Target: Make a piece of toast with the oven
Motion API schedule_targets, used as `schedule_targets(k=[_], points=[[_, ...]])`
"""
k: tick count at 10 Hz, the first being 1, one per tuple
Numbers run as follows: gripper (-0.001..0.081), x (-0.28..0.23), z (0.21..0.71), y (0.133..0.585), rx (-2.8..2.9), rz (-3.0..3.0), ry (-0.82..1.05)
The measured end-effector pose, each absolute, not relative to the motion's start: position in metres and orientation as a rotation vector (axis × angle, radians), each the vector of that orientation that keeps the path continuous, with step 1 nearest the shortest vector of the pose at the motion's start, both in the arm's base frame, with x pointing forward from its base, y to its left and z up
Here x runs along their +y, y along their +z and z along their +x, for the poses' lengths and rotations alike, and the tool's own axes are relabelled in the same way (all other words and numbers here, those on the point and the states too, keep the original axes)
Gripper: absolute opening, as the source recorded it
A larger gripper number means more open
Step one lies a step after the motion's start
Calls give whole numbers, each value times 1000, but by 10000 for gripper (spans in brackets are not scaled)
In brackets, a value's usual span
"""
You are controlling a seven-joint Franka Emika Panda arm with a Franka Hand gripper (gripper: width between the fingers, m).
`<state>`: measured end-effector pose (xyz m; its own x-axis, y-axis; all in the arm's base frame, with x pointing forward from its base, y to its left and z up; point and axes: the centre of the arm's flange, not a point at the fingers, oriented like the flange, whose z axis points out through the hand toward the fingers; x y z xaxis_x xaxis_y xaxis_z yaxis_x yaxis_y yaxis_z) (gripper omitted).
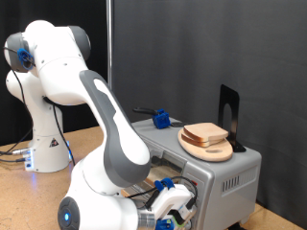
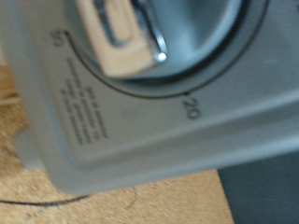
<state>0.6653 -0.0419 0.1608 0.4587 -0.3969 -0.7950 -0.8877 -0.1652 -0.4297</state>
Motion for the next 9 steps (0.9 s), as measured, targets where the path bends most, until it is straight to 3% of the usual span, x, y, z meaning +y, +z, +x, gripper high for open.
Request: schedule_targets(k=[3, 9], points=[[105, -42, 661, 162, 1118, -1759, 642], [104, -44, 642, 145, 947, -1629, 432]])
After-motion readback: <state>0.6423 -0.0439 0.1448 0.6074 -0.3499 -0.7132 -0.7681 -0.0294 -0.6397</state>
